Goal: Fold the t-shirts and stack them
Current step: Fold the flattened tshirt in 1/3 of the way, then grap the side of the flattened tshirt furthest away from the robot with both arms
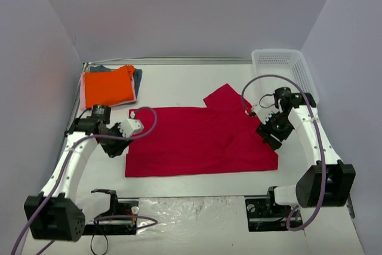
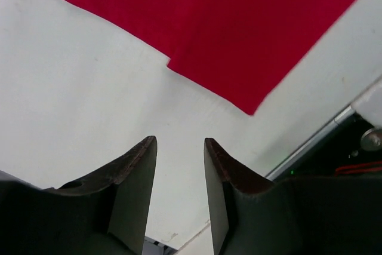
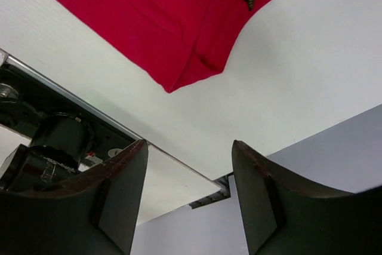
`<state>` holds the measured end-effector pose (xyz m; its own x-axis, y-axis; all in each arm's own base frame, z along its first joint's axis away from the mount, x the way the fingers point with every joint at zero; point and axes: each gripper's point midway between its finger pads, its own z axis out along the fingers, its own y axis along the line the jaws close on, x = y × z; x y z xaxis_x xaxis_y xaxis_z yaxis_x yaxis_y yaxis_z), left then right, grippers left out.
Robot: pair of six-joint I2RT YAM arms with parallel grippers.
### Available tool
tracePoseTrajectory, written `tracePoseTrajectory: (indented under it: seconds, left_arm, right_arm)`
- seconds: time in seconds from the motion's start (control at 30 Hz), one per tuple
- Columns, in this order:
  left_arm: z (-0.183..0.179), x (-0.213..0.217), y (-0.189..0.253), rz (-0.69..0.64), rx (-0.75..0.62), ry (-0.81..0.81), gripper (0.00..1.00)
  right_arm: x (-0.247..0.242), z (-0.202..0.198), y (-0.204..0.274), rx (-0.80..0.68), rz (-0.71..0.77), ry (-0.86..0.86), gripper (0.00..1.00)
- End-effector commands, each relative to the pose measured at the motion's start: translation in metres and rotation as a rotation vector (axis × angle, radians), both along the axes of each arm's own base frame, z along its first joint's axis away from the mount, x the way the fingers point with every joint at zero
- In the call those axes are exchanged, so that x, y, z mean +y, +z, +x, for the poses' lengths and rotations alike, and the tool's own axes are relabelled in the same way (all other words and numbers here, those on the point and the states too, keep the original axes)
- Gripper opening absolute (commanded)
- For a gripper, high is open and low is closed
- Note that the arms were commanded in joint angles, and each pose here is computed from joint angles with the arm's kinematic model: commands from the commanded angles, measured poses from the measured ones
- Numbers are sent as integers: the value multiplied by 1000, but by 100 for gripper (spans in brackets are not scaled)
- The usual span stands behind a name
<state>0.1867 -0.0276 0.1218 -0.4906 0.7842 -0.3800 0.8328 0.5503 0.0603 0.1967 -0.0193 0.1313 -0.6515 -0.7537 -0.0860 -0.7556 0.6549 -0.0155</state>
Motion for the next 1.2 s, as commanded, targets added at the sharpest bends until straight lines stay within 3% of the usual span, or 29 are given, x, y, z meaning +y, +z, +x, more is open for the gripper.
tracePoseTrajectory:
  seconds: [0.0,0.27,0.37,0.77,1.17]
  left_arm:
    - [53,-9,15,-89,-104,139,36]
    - [128,-11,15,-408,7,456,40]
    - [161,14,13,-491,-11,607,39]
    - [214,23,-25,-602,135,766,40]
    - [245,19,-46,-618,170,830,40]
  right_arm:
    - [8,23,20,-46,53,-13,53]
    - [45,106,24,-79,237,-55,50]
    - [57,132,21,-82,266,-60,50]
    - [101,209,9,-106,251,-28,50]
    - [114,231,-22,-74,250,-23,48]
